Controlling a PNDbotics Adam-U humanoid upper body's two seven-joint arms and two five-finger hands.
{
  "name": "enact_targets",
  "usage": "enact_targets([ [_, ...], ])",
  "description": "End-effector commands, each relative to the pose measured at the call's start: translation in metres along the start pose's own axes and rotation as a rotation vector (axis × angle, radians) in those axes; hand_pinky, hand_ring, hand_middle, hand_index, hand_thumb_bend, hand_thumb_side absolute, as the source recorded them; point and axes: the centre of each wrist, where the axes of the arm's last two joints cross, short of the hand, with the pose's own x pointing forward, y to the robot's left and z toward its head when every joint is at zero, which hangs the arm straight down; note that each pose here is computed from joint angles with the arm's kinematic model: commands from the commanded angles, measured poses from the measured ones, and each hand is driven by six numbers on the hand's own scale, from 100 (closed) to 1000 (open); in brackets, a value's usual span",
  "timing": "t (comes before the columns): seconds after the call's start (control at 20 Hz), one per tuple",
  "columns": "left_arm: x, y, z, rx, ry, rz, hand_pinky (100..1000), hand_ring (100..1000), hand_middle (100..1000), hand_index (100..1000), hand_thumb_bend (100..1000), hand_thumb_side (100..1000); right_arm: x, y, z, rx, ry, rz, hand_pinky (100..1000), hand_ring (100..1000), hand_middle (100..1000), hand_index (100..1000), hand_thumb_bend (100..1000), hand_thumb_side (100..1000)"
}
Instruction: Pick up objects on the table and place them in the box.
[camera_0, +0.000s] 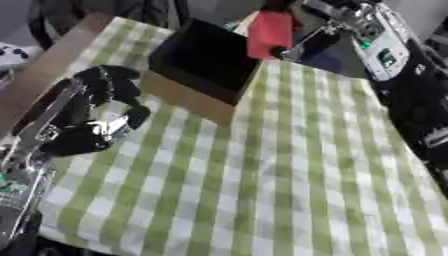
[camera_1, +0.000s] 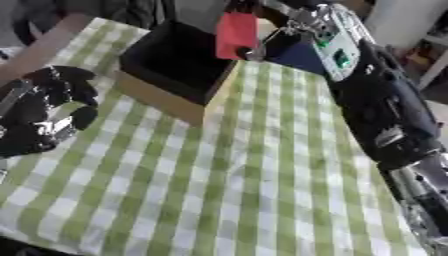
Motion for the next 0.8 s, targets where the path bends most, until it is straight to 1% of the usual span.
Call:
enact_targets([
  [0.05,0.01,0.002,-0.004,-0.005,-0.038,-0.013,725,588,558,775,493,391,0.001,-0.022,0.001,-0.027,-0.013,0.036,761,636,467,770,349,100],
  [0.1,0.012,0.002,-0.005,-0.006,-0.05,-0.013,725,588,558,775,493,391,0.003,-0.021,-0.001,-0.024,-0.023,0.035,761,636,467,770,349,100],
  [0.35,0.018,0.001,-0.009,-0.018,-0.085,-0.008,725,585,554,775,497,388,0.001,-0.02,0.001,-0.026,-0.016,0.033,762,646,486,772,342,100],
  [0.6,0.026,0.0,-0.011,-0.021,-0.123,-0.006,725,585,555,775,498,387,-0.003,-0.014,0.004,-0.029,0.012,0.029,764,659,506,778,340,100],
  [0.8,0.029,0.0,-0.012,-0.023,-0.131,-0.006,725,585,555,775,500,388,-0.005,-0.008,0.005,-0.024,0.032,0.026,766,669,523,785,342,100],
])
